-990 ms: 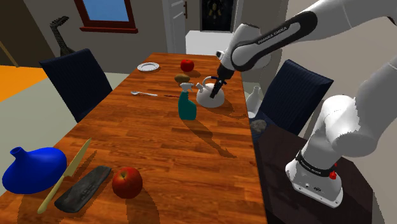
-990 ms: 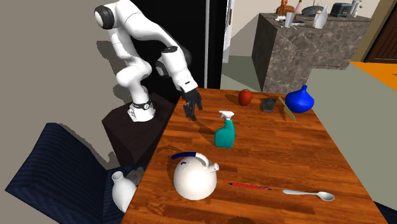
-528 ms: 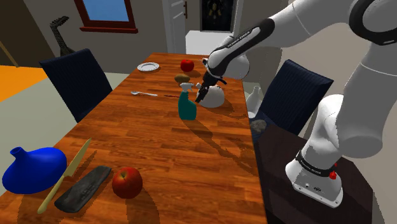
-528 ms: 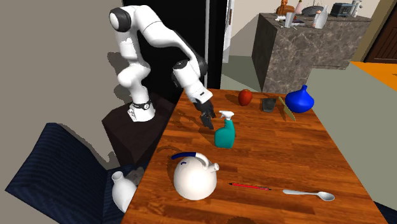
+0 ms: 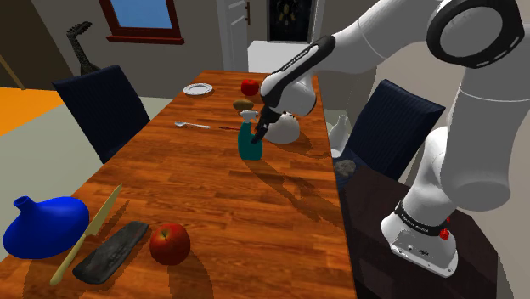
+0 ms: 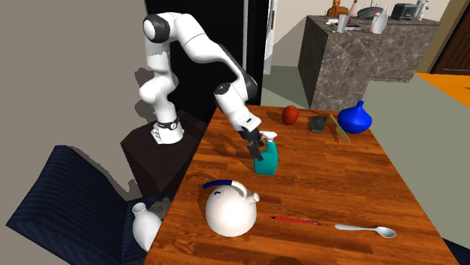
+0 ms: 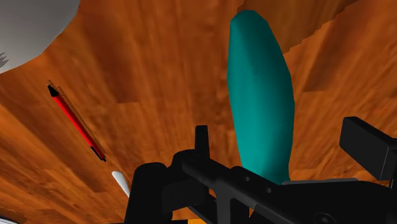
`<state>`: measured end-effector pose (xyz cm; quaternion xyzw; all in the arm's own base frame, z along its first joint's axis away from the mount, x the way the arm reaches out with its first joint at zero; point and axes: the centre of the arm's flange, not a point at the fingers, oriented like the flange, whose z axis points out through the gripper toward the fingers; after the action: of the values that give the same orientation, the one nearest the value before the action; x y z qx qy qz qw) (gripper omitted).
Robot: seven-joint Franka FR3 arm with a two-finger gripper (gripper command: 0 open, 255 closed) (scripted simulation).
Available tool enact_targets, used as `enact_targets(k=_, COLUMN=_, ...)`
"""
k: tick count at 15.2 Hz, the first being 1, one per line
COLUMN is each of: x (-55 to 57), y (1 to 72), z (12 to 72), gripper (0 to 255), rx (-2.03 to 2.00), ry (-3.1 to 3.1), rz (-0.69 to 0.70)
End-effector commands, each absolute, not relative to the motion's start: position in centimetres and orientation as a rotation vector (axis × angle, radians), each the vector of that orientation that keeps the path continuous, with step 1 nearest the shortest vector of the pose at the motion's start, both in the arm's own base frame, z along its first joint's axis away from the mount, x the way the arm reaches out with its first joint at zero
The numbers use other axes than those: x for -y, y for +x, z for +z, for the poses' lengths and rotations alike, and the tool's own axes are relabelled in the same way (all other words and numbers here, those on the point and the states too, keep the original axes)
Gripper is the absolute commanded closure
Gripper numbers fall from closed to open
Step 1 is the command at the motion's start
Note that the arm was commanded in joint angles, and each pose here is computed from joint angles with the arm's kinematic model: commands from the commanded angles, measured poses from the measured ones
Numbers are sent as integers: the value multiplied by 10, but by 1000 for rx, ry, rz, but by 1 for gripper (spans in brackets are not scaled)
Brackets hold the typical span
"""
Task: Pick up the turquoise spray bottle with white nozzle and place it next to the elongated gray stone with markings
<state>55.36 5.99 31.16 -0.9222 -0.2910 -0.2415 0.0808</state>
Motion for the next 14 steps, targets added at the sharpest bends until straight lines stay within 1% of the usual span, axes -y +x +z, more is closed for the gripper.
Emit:
enact_targets(k=1, x=-64, y=559, z=299, gripper=0, rx=870, ry=-2757, rz=-723)
enact_targets(k=9, x=-64, y=559, z=299, gripper=0, rx=870, ry=-2757, rz=-723)
enact_targets(k=10, x=-64, y=559, z=299, gripper=255, rx=870, ry=-2757, rz=-723)
enact_targets(k=14, x=-64, y=559, z=299, gripper=255, rx=870, ry=-2757, rz=-723)
